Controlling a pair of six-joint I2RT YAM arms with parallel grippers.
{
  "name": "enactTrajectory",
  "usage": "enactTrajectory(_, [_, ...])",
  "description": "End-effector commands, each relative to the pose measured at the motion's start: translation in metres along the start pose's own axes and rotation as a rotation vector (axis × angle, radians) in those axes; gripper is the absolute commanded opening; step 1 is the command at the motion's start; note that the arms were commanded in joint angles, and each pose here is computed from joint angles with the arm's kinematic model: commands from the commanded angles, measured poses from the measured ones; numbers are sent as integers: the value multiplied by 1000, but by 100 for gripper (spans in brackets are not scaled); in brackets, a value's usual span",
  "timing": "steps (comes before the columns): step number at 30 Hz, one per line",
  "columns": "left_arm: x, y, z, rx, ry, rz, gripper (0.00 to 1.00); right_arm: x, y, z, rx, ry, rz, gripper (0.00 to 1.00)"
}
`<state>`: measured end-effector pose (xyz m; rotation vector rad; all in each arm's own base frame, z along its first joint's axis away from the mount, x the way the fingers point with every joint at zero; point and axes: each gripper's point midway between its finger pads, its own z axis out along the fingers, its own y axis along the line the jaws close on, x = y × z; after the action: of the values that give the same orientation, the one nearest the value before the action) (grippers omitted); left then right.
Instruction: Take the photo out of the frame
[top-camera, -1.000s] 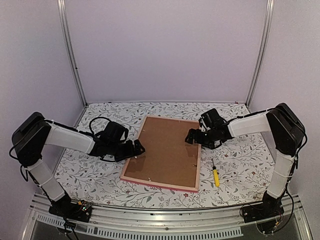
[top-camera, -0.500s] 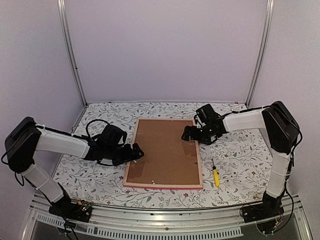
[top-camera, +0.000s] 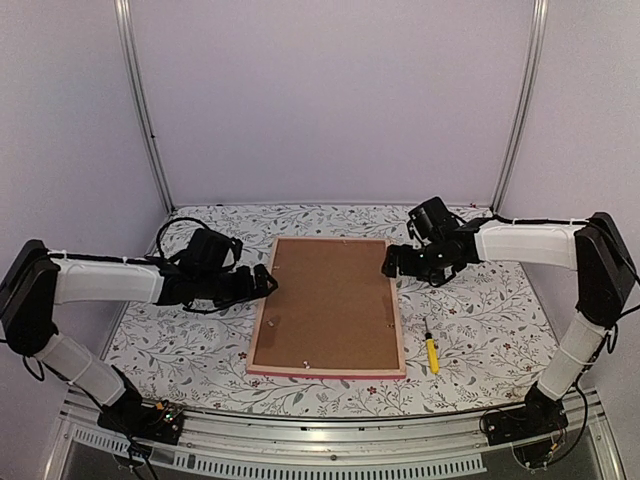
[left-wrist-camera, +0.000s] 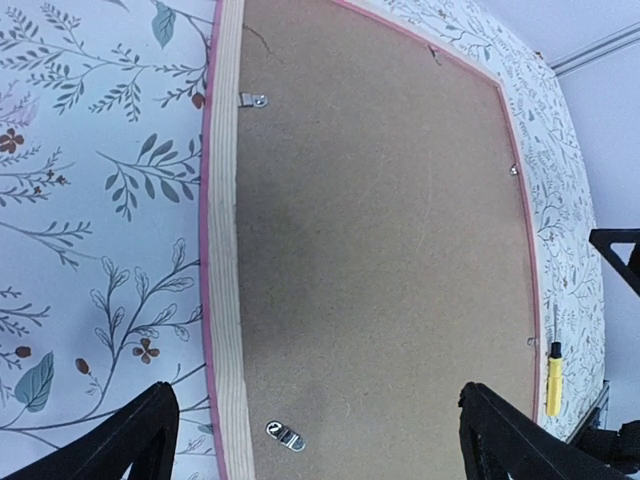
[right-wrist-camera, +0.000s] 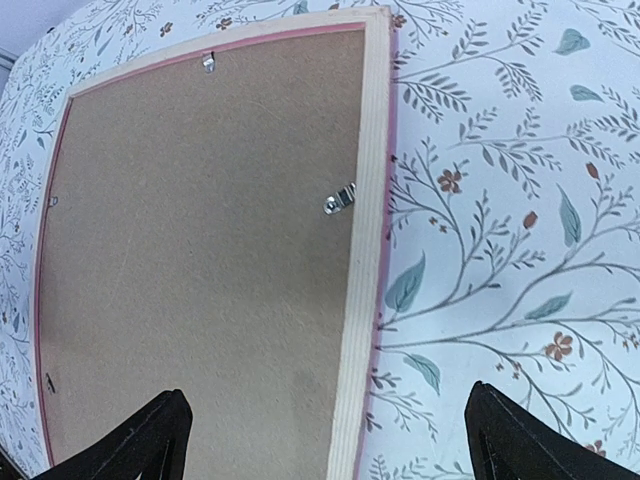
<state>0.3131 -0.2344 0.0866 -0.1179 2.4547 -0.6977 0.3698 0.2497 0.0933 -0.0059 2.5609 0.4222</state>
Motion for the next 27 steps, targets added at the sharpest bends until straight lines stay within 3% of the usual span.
enactTrajectory(1, [-25,-29,-9,91,-49,59,99,39,-34,-20,109,73,12,99])
enactTrajectory(16, [-50,-71,-6,203,-46,100,99,135,-55,-73,158,203,44,94])
enactTrajectory(27, [-56,-80,-4,236,-58,70,99,194,-63,-70,157,283,39,69])
